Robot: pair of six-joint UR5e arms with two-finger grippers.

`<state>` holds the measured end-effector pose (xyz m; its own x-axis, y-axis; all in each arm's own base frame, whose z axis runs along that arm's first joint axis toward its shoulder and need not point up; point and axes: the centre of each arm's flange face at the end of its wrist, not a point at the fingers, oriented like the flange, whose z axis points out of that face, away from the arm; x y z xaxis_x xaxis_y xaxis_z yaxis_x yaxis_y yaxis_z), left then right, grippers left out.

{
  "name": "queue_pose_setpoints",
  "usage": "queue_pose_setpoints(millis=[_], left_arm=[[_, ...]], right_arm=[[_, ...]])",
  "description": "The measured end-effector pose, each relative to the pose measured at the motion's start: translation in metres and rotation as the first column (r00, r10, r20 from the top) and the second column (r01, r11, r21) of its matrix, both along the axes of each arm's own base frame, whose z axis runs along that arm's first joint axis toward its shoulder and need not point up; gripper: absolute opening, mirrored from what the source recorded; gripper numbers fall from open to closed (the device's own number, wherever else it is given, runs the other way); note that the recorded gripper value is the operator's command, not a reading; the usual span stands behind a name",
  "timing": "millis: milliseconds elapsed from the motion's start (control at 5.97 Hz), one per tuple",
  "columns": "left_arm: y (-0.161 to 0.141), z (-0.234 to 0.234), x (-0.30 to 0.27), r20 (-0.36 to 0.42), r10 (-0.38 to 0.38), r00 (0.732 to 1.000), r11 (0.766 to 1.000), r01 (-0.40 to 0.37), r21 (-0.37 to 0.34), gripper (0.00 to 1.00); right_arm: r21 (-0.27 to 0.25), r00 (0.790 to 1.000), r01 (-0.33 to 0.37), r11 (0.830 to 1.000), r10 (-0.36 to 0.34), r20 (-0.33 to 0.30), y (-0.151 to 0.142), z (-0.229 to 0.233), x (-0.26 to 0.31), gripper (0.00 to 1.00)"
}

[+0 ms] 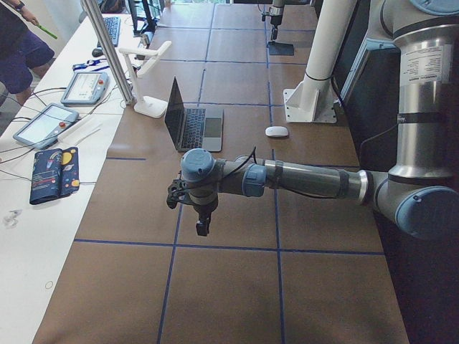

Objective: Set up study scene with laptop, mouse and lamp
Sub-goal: 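Reach the right gripper to the black mouse pad and grasp its edge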

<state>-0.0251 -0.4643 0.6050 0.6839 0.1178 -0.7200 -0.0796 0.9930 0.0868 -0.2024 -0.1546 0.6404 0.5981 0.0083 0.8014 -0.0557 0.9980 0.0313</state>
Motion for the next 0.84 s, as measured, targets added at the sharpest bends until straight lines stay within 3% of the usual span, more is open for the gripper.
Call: queue_pose_setpoints(millis=[168, 503, 838], left_arm=[[0.0, 0.0, -0.0005, 0.0, -0.001, 1.0, 1.0, 0.001, 0.0, 1.0], [0.0, -0.0004, -0.0008, -0.001, -0.001, 1.0, 1.0, 0.001, 0.002, 1.0], [0.0001, -0.0005, -0.0016, -0.001, -0.003, 1.0, 1.0, 0.003, 0.002, 1.0]], right_arm=[[-0.001, 1.0, -0.001, 1.0, 0.001, -0.009, -0.0001, 0.0054, -0.0003, 0.77], [-0.001, 1.0, -0.001, 1.0, 0.001, -0.016, -0.0002, 0.0098, -0.0006, 0.05], [0.0, 1.0, -0.004, 1.0, 0.004, -0.017, -0.0007, 0.0105, -0.0003, 0.0]])
